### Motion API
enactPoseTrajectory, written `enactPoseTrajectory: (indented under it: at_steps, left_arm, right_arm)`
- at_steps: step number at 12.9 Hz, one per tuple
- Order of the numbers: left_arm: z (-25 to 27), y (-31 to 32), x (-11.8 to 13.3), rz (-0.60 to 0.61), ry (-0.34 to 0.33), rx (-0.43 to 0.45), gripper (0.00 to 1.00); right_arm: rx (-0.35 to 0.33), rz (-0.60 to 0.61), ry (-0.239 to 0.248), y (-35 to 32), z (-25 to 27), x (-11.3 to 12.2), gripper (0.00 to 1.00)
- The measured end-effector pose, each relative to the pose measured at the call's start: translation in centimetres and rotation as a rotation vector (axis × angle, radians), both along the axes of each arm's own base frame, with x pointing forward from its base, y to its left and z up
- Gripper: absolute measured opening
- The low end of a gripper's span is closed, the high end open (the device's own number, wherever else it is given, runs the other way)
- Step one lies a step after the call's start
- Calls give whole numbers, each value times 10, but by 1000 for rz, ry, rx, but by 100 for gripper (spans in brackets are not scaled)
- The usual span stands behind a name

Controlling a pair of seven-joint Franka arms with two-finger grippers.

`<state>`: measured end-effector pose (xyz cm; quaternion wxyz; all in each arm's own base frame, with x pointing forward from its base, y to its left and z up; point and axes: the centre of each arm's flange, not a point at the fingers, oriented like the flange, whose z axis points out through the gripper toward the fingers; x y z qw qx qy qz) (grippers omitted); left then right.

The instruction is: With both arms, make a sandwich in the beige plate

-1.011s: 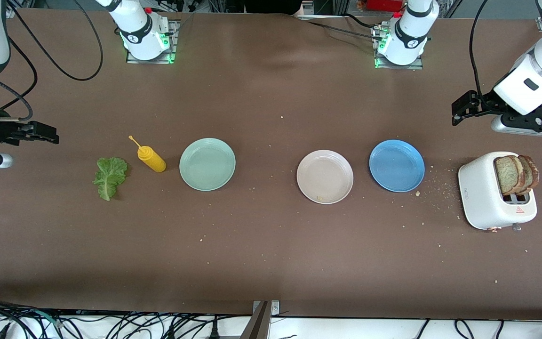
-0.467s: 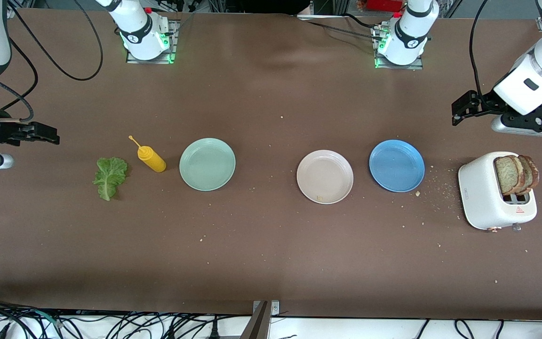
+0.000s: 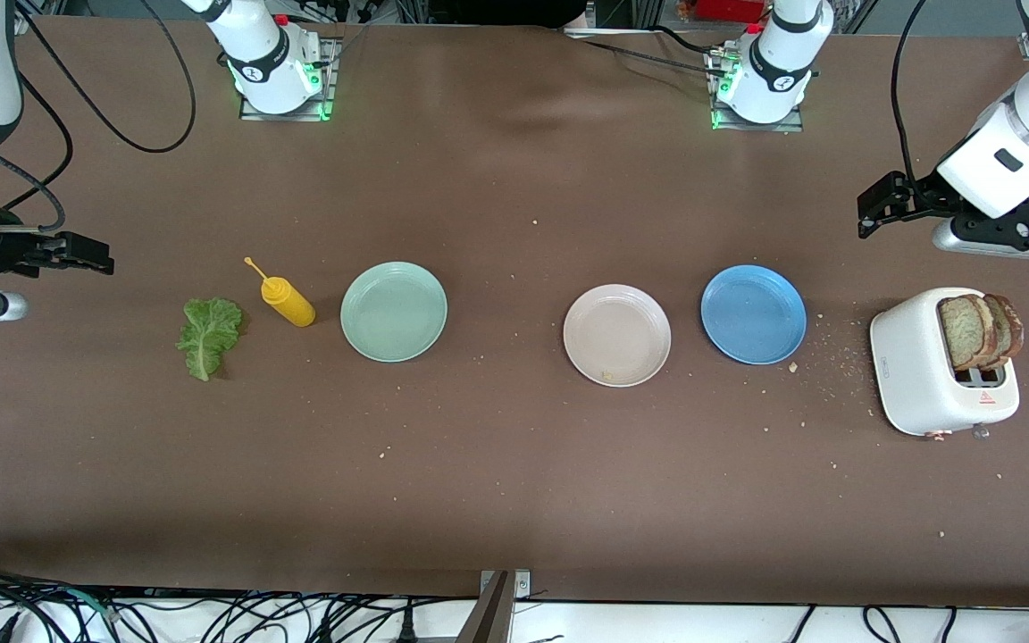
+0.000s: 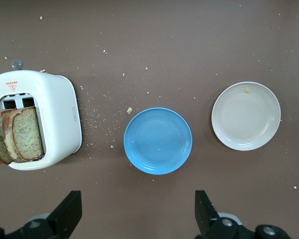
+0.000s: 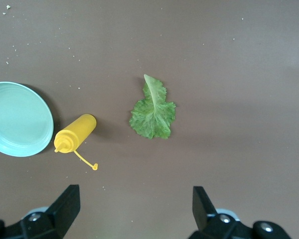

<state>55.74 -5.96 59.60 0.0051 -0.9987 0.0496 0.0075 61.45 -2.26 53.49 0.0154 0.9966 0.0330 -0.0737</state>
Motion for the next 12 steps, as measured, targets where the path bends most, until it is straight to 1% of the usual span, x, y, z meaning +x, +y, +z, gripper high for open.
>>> enactPoseTrajectory:
  at_steps: [12]
  left_arm:
    - [0,0,0,0,0,0,100]
  right_arm:
    - [0,0,-12,0,0,2,100]
